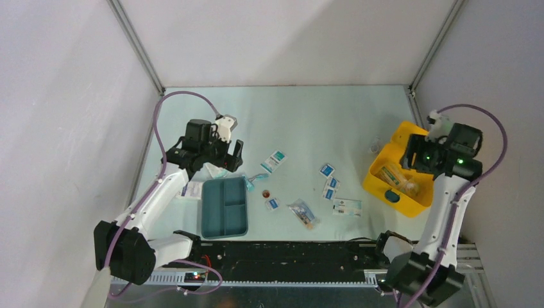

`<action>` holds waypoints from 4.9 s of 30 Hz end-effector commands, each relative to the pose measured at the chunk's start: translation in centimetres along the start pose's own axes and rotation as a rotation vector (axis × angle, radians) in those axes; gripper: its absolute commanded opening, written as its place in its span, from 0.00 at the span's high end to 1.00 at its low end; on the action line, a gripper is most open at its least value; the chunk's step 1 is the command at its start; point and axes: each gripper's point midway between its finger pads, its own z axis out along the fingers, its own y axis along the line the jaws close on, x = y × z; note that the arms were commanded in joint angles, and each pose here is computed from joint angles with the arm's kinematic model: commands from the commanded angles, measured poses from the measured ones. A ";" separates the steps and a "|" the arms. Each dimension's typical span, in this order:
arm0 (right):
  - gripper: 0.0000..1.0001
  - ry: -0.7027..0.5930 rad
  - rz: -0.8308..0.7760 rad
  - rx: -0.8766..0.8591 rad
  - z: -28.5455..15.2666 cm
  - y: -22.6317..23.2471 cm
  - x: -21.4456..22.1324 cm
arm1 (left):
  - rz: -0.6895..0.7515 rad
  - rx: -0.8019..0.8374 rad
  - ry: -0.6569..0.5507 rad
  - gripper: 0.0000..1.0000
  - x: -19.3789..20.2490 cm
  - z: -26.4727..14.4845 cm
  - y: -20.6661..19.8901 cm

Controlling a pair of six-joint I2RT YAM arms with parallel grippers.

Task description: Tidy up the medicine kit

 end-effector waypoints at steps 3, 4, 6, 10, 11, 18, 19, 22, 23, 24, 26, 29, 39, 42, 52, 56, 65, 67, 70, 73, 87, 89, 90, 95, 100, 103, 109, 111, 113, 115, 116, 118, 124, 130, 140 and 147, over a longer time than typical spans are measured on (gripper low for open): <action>0.33 -0.136 -0.287 -0.278 -0.7 10.8 -2.8 | 0.029 0.010 -0.007 0.04 -0.6 0.5 0.2; 0.33 -0.139 -0.321 -0.324 -0.4 12.1 -2.9 | 0.032 0.003 -0.002 0.04 -0.5 0.6 0.4; 0.34 -0.114 -0.350 -0.414 0.5 14.7 -2.7 | 0.039 -0.036 0.010 0.05 -0.1 0.6 1.1; 0.35 -0.055 -0.505 -0.514 2.5 19.9 -1.1 | 0.025 -0.278 0.073 0.09 1.0 0.1 5.9; 0.35 -0.038 -0.529 -0.527 3.1 20.6 -0.7 | 0.009 -0.309 0.091 0.11 1.3 -0.1 6.7; 0.38 0.030 -0.781 -0.565 4.6 25.1 3.0 | -0.024 -0.433 0.222 0.12 5.7 -3.2 12.1; 0.38 0.030 -0.797 -0.567 4.6 25.4 3.2 | -0.037 -0.455 0.239 0.12 6.3 -3.6 12.8; 0.39 0.041 -0.812 -0.553 5.4 25.7 3.4 | -0.081 -0.435 0.271 0.12 7.7 -3.7 13.0; 0.39 0.038 -0.817 -0.537 5.7 25.6 3.3 | -0.092 -0.404 0.265 0.12 7.7 -3.5 12.6; 0.39 0.047 -0.820 -0.525 6.2 25.6 3.4 | -0.107 -0.377 0.258 0.12 7.6 -3.1 12.2; 0.39 0.057 -0.816 -0.485 7.2 25.3 3.3 | -0.157 -0.312 0.234 0.11 6.9 -2.1 11.3; 0.39 0.091 -0.786 -0.453 8.4 25.0 3.6 | -0.263 -0.253 0.217 0.10 5.7 -0.7 10.6; 0.37 0.183 -0.731 -0.480 9.0 24.8 5.3 | -0.740 -0.363 0.418 0.14 10.5 3.9 13.5; 0.37 0.193 -0.732 -0.480 9.0 24.7 5.5 | -0.847 -0.357 0.461 0.20 12.7 4.1 13.7; 0.37 0.193 -0.731 -0.479 9.0 24.7 5.5 | -0.936 -0.236 0.494 0.38 13.4 6.3 12.8; 0.37 0.186 -0.732 -0.475 8.9 24.6 5.3 | -0.973 -0.154 0.524 0.39 13.6 7.4 11.5; 0.37 0.184 -0.727 -0.474 9.0 24.6 5.3 | -0.968 -0.122 0.545 0.49 13.0 8.3 12.0; 0.37 0.186 -0.727 -0.472 9.0 24.6 5.3 | -0.969 -0.110 0.560 0.57 12.8 8.5 12.2; 0.37 0.184 -0.728 -0.470 9.1 24.5 5.2 | -0.971 -0.089 0.573 0.71 12.4 8.6 12.3; 0.37 0.182 -0.723 -0.470 9.1 24.5 5.1 | -0.964 -0.077 0.570 0.94 12.3 8.3 12.1; 0.39 0.055 -0.477 -0.655 7.8 27.4 -0.1 | -0.663 0.066 0.193 1.00 2.8 4.3 7.9; 0.39 0.054 -0.464 -0.722 7.4 28.7 -0.1 | -0.614 0.095 0.145 1.00 1.3 3.7 6.7; 0.39 0.061 -0.462 -0.746 7.4 29.3 0.0 | -0.584 0.116 0.124 1.00 0.6 3.4 5.9; 0.35 0.102 -0.427 -0.974 6.0 33.5 0.7 | -0.440 0.215 0.050 1.00 -2.1 2.1 2.4; 0.34 0.202 -0.402 -1.047 7.0 36.1 2.1 | -0.479 0.004 0.083 0.79 -1.0 2.5 4.2; 0.34 0.257 -0.395 -1.031 7.9 37.3 2.8 | -0.594 -0.103 0.156 0.34 1.6 3.5 6.1; 0.35 0.406 -0.393 -1.034 9.5 43.7 4.8 | -0.736 -0.149 0.298 0.23 4.8 6.0 7.9; 0.35 0.462 -0.379 -1.039 10.4 45.9 5.7 | -0.756 -0.137 0.316 0.24 5.2 6.6 7.9; 0.36 0.480 -0.347 -1.056 11.2 48.0 6.2 | -0.766 -0.122 0.331 0.27 5.5 7.0 7.9; 0.36 0.488 -0.307 -1.056 12.0 50.0 6.4 | -0.775 -0.109 0.339 0.30 5.7 7.3 7.8; 0.36 0.482 -0.284 -1.057 12.0 50.8 5.9 | -0.778 -0.107 0.344 0.32 5.8 7.4 7.8; 0.36 0.512 -0.268 -1.041 12.9 52.0 6.9 | -0.812 -0.123 0.342 0.37 6.2 7.3 8.8; 0.38 0.583 -0.223 -1.037 14.6 55.0 10.6 | -0.900 -0.094 0.373 0.49 7.5 8.1 9.5; 0.40 0.662 -0.160 -0.995 16.4 55.8 13.5 | -0.936 -0.036 0.409 0.52 8.2 9.1 8.9; 0.51 0.714 -0.060 -0.982 18.4 57.2 15.3 | -0.950 -0.023 0.433 0.62 8.9 9.5 8.7; 0.89 0.709 -0.063 -0.966 18.7 55.9 15.1 | -0.929 -0.055 0.427 0.60 9.0 9.2 9.1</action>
